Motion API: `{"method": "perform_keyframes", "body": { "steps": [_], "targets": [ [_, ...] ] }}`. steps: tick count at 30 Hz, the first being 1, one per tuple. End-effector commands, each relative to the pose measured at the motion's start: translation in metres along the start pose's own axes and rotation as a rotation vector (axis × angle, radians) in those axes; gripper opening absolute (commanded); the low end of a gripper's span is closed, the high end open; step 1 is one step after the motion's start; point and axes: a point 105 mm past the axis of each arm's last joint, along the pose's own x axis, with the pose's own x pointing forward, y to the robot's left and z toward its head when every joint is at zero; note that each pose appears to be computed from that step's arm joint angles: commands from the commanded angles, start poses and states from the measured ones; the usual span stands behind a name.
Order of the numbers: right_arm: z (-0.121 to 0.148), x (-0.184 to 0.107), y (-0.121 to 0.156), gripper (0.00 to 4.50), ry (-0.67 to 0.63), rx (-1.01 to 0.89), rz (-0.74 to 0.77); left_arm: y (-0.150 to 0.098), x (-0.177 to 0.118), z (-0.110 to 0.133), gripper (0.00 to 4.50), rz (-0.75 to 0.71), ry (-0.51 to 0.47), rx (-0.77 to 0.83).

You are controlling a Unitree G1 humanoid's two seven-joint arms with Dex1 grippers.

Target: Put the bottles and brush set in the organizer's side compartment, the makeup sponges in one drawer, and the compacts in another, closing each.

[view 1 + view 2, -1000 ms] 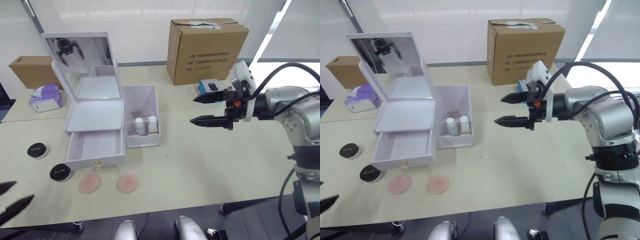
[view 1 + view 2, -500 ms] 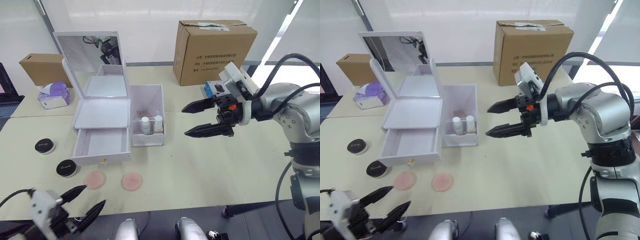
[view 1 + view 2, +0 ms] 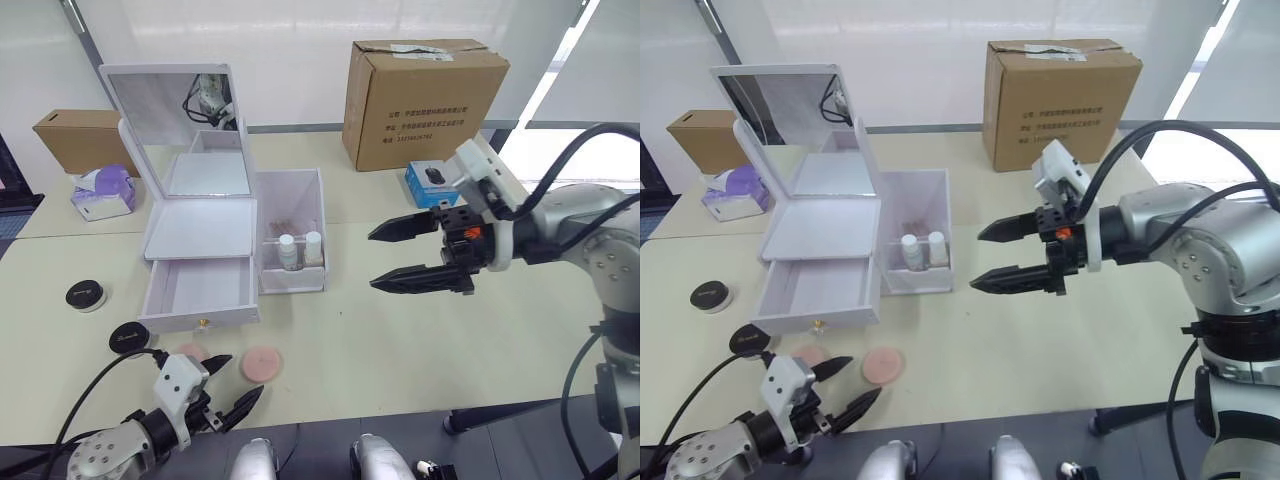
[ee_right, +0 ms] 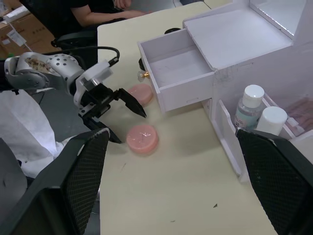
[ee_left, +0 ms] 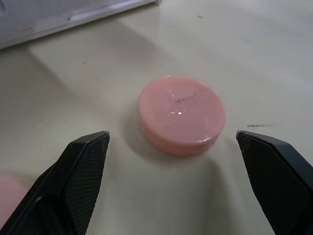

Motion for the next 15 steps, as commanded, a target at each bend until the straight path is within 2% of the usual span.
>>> {"method": "perform_keyframes", "body": {
  "steps": [1, 9, 12, 15],
  "targets": [
    [0.011, -0.007, 0.007, 4.5, -0.016, -0.04, -0.016, -0.004, 0.011, 0.002, 4.46, -0.05, -0.018, 0.076],
    [0.009, -0.011, 0.007, 4.5, 0.002, -0.028, -0.045, -0.005, 0.036, 0.006, 4.46, -0.066, -0.051, 0.103],
    [0.005, -0.01, 0.006, 4.5, 0.026, -0.029, -0.064, -0.012, 0.041, 0.012, 3.88, -0.098, -0.069, 0.1],
    [0.003, -0.01, 0.006, 4.5, 0.038, -0.036, -0.077, -0.012, 0.039, 0.018, 2.96, -0.106, -0.08, 0.098]
  ]
}}
